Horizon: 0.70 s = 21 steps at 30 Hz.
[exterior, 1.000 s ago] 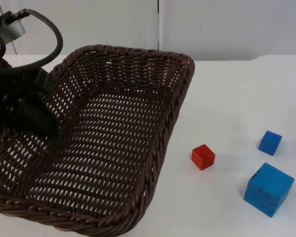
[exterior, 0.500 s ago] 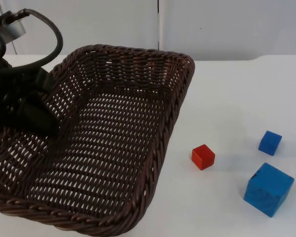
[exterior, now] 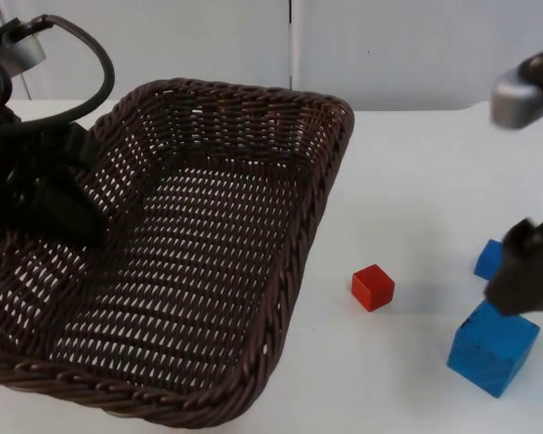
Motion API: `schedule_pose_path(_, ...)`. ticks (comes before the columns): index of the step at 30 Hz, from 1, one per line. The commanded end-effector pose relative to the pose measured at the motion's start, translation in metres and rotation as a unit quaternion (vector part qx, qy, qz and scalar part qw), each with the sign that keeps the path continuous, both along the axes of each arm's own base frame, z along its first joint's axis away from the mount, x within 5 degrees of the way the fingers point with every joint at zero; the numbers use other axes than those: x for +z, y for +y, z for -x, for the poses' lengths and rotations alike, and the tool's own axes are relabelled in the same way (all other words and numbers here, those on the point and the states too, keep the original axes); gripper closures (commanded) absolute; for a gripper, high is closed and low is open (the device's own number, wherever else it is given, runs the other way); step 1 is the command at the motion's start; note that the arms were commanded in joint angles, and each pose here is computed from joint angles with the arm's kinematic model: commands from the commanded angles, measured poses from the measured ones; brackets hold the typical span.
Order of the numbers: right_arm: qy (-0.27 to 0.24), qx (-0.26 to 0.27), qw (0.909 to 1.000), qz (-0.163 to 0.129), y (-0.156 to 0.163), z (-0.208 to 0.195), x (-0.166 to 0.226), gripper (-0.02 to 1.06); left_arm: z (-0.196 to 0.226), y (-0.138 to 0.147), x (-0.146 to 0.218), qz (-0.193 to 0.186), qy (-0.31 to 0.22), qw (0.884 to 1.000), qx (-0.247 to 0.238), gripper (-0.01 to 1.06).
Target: Pick up the basket with the left hand and place the largest block into the basket with the right hand.
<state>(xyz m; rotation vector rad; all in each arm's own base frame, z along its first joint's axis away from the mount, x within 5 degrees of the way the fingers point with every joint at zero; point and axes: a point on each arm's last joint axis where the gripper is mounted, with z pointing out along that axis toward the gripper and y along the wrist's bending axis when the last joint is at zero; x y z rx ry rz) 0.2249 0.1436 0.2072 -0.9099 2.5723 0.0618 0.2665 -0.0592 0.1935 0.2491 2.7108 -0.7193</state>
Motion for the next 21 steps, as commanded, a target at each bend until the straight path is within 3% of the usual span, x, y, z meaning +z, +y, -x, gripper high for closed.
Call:
schedule_pose_path(1,-0.011,0.006,0.9999,-0.007,0.008,-0.009,-0.011,-0.01,0.001,-0.003,0.005,0.019,-0.003,1.000,0.011,1.05)
schedule_pose_path(21,0.017,0.026,0.9995,0.011,0.025,-0.033,-0.091,0.00,0.001,-0.003,0.004,0.016,-0.003,1.000,0.008,1.05)
